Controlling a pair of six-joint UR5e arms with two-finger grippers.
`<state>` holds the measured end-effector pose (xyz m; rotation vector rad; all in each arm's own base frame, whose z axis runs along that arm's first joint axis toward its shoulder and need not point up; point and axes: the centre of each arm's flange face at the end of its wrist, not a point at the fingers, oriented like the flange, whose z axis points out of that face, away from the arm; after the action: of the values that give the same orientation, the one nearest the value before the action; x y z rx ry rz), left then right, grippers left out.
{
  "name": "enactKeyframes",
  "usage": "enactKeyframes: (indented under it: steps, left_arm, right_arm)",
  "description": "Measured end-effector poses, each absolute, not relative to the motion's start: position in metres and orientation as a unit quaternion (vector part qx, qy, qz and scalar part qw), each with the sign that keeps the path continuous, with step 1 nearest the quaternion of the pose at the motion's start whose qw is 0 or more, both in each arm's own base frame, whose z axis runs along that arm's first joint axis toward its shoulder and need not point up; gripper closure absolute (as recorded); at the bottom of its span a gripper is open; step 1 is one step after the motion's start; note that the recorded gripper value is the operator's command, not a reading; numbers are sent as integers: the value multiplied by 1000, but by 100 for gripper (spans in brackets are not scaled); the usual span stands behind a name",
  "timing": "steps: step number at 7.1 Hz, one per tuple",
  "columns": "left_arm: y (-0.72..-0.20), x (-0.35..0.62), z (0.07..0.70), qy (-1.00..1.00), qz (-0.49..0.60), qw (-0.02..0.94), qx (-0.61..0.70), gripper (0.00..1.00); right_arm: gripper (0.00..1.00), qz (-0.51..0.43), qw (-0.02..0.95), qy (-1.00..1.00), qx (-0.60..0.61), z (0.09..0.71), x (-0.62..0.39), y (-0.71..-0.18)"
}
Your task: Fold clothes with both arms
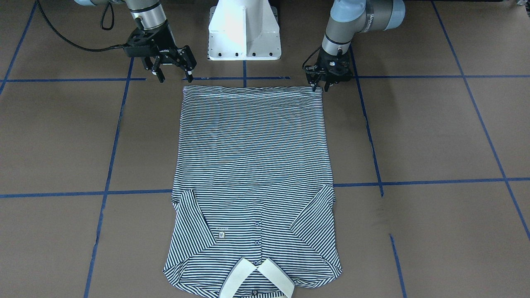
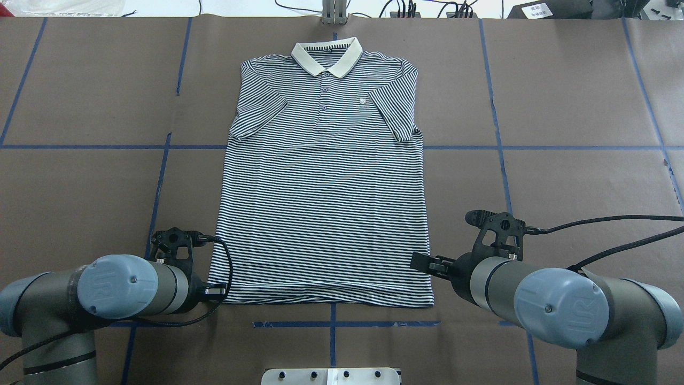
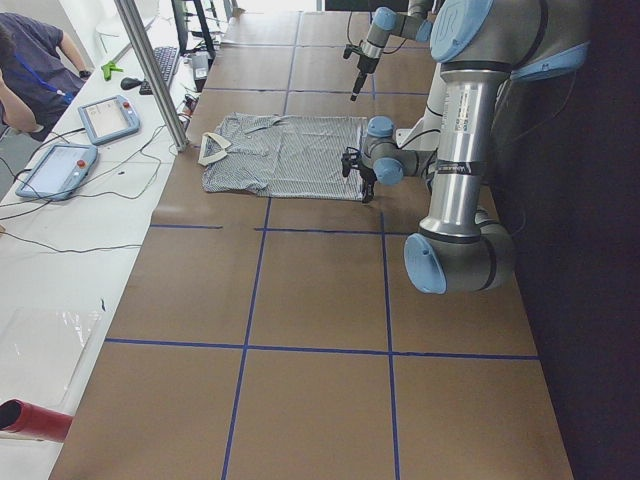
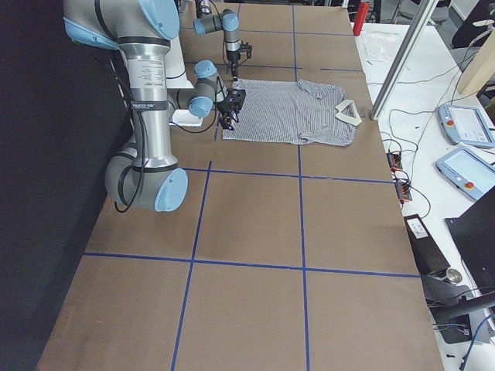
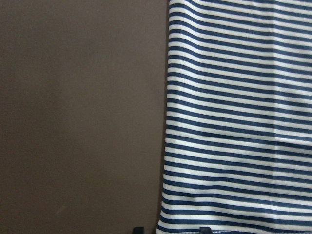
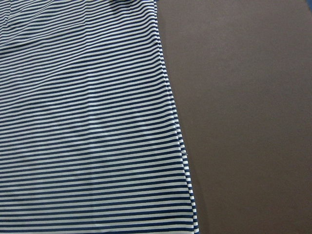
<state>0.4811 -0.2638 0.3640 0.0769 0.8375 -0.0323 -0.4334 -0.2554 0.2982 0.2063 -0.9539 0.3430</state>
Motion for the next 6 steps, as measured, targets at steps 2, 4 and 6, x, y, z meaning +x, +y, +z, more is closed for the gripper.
enactKeyframes:
  steps: [2, 4, 6]
  left_arm:
    - [-260, 485, 364, 406, -11, 913, 35, 52]
    - [-252, 491, 365, 406, -4, 913, 31, 93]
    - [-251, 493, 360, 410, -2, 912, 31, 100]
  right_arm:
    - [2, 165, 869, -456, 99, 298, -433, -256]
    - [2, 165, 869, -456, 99, 298, -433, -256]
    - [2, 164, 868, -458, 99, 297, -433, -256]
